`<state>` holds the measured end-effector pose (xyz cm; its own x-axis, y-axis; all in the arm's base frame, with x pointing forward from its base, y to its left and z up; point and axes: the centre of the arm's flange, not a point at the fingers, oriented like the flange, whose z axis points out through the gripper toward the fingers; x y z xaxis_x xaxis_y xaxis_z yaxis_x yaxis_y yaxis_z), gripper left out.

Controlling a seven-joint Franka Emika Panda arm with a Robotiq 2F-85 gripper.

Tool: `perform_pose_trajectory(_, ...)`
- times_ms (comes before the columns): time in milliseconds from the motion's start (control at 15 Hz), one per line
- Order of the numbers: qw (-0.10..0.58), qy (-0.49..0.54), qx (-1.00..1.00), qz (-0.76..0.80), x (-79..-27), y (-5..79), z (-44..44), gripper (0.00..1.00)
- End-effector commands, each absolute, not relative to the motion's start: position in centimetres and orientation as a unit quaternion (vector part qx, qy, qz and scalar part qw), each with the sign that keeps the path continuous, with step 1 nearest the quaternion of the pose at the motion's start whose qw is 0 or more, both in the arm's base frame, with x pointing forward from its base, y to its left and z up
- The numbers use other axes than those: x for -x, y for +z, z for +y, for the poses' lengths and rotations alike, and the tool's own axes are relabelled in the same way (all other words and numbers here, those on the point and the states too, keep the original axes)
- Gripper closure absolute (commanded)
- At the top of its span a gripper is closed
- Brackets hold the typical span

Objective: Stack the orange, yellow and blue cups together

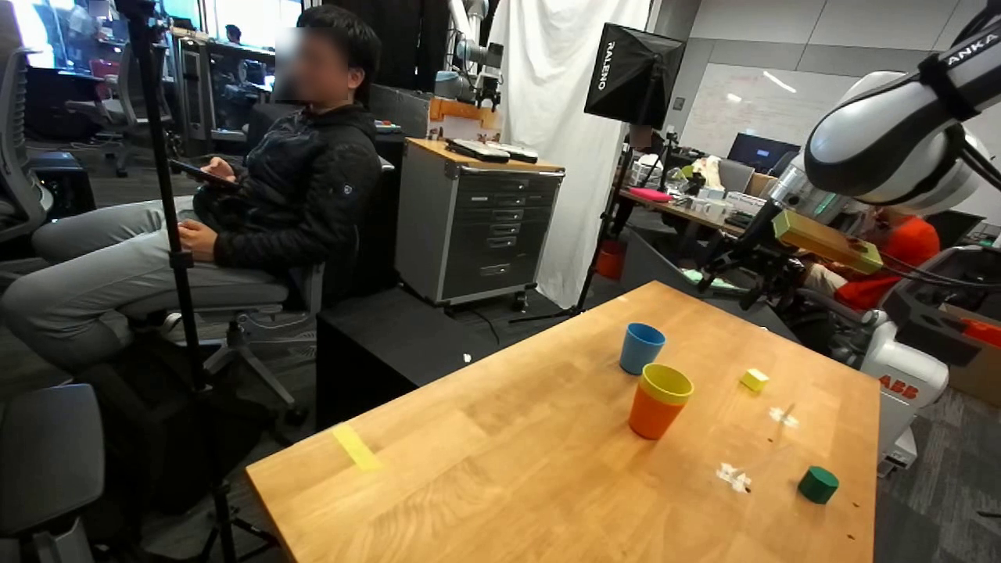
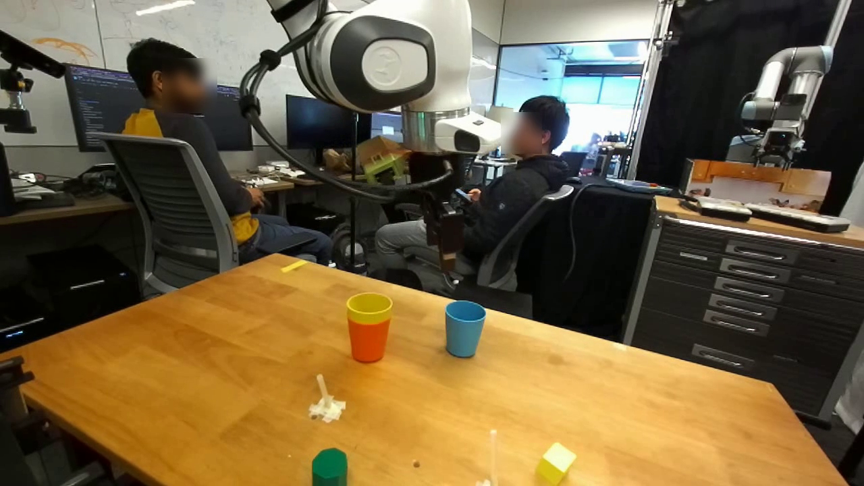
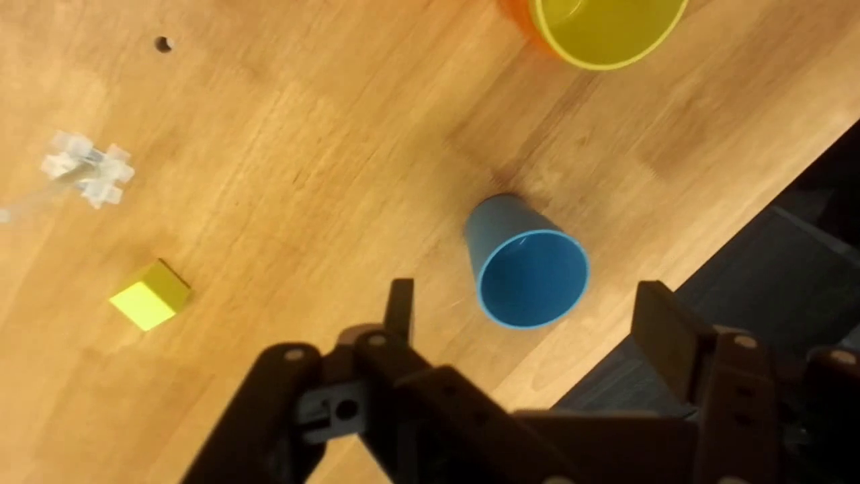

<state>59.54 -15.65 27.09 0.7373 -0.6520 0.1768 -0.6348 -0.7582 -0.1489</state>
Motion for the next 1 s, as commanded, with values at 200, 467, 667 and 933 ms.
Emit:
perform_pose_trajectory(200,0.054,-0.124,0.901,0.413,-59.0,26.2,-19.1,0.0)
perform_pose_trajectory(467,0.059,-0.123,0.9,0.415,-58.8,26.3,-18.9,0.0)
perform_pose_trajectory(667,0.053,-0.112,0.905,0.407,-58.7,25.9,-18.7,0.0)
perform_pose_trajectory(933,0.053,-0.109,0.905,0.407,-58.6,25.5,-18.7,0.0)
